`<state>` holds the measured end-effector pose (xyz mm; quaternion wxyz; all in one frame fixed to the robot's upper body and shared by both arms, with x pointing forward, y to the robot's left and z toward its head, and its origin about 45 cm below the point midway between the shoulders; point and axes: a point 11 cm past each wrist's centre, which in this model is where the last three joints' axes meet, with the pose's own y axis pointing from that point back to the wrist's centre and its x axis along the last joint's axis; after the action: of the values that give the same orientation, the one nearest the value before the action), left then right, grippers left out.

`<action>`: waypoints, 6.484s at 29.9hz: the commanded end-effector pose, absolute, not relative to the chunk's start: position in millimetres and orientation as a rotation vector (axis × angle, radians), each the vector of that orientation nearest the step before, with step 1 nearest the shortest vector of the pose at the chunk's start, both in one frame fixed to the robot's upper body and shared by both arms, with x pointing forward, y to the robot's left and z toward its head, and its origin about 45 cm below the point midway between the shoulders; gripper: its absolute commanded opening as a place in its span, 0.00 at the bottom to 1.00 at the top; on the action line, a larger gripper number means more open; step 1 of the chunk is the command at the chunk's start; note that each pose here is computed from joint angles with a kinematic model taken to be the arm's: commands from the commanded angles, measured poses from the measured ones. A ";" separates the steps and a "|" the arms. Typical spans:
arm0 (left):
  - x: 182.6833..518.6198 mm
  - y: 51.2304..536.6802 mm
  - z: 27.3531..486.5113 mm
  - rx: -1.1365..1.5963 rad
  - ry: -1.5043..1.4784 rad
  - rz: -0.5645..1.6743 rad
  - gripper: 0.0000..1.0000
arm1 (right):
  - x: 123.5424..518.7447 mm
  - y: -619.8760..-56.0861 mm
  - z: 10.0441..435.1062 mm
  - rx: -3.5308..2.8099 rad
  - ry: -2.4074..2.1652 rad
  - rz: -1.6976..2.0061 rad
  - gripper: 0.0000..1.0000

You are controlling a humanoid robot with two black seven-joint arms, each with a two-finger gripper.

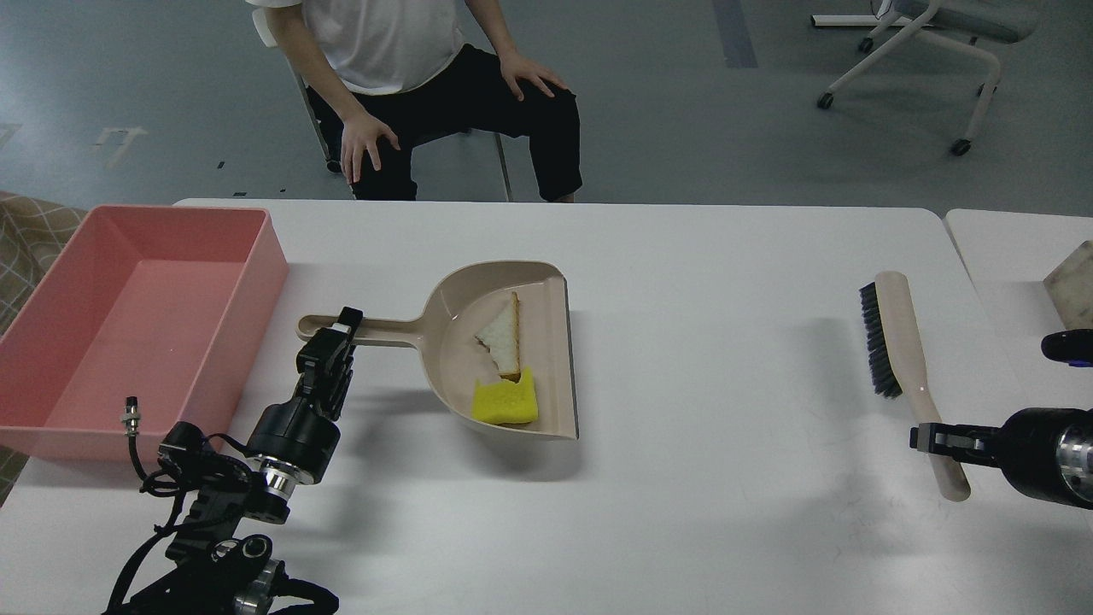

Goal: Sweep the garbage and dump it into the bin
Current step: 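Move the brush away and set it down with the right gripper, then raise the right arm away from the brush, then lift the dustpan with the left gripper over the pink bin, then tilt the dustpan with the left gripper to dump contents into bin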

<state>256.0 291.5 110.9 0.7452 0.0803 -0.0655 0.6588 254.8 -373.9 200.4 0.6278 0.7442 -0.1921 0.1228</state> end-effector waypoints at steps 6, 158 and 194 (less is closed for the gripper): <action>256.2 300.2 110.7 0.184 -0.134 1.455 0.21 | 254.1 -368.3 196.8 1.723 -0.435 0.278 0.14; 209.9 645.0 284.5 0.249 -0.169 1.723 0.23 | 417.2 -257.6 228.0 2.854 -1.800 -0.379 1.00; 217.4 662.4 304.8 0.513 -0.240 1.659 0.23 | 423.2 -248.6 239.8 2.905 -1.795 -0.340 1.00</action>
<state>214.3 661.4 296.9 0.6388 0.2139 -0.0959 0.7328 422.8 -248.9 239.2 -0.1445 0.8374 -0.5179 -0.0986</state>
